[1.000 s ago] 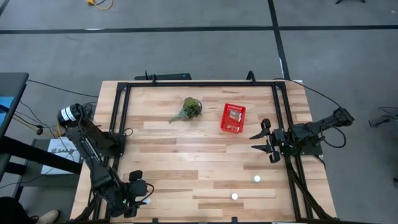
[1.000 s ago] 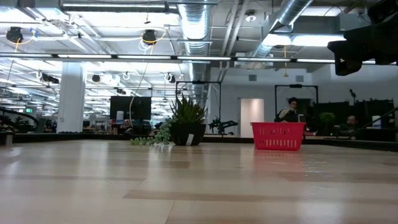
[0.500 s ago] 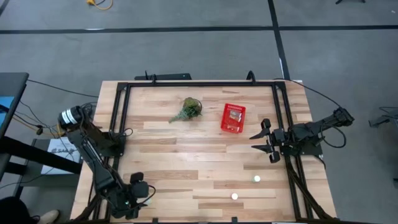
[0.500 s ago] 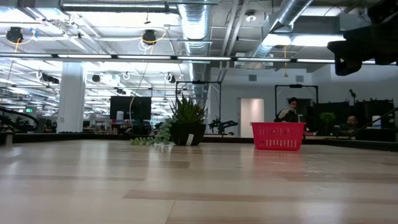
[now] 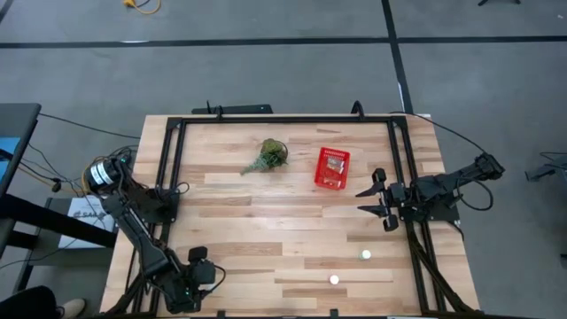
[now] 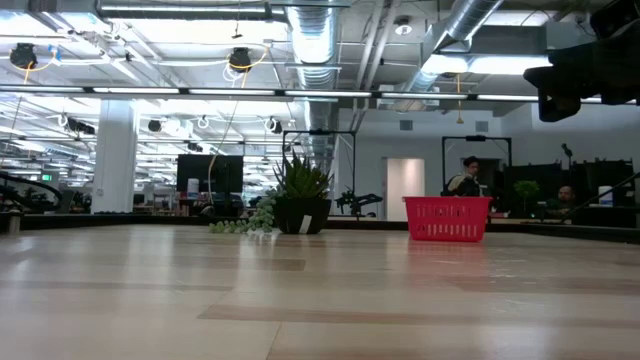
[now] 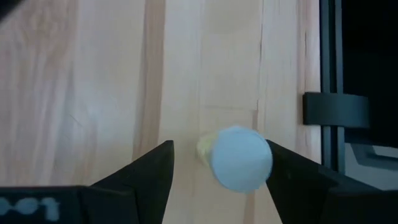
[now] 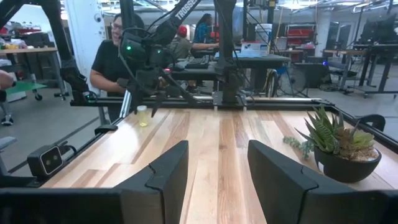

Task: Pick and place pill bottles into a basket
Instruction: Put the yellow pill bottle into the red basket

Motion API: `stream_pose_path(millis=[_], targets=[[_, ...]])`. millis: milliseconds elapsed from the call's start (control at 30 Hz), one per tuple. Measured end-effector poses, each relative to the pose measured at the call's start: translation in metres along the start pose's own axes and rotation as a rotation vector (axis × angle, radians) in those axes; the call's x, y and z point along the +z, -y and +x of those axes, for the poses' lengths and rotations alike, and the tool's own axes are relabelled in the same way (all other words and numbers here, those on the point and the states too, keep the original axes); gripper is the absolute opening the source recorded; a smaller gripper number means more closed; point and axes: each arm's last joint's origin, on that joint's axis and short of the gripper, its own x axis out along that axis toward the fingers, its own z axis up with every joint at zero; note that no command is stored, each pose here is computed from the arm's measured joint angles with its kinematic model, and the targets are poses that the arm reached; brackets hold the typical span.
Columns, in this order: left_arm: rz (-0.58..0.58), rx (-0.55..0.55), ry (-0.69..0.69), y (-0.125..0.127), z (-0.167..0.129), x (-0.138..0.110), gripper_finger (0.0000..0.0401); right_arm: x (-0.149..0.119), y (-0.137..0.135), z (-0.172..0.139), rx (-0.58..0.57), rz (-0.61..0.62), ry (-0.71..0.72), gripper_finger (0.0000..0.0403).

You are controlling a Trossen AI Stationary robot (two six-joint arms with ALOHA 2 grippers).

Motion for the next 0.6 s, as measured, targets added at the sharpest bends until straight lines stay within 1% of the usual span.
stream_pose_path(millis=[133, 367, 433, 500, 600], targets=[[0.022, 0.013, 0.015, -0.002, 0.001, 0.003, 0.0191, 0.000, 0.000, 0.000, 0.001, 0.000, 0.000, 0.0159], [0.041, 0.022, 0.018, -0.004, 0.002, 0.006, 0.0109, 0.000, 0.000, 0.000, 0.001, 0.000, 0.000, 0.0159], [0.036, 0.029, 0.018, -0.005, 0.003, 0.008, 0.0092, 0.000, 0.000, 0.000, 0.001, 0.000, 0.001, 0.0159], [0.030, 0.037, 0.017, -0.007, 0.003, 0.010, 0.0085, 0.000, 0.000, 0.000, 0.001, 0.001, 0.003, 0.0159], [0.021, 0.062, 0.024, -0.011, 0.004, 0.013, 0.0090, 0.000, 0.000, 0.000, 0.000, 0.001, 0.003, 0.0159]])
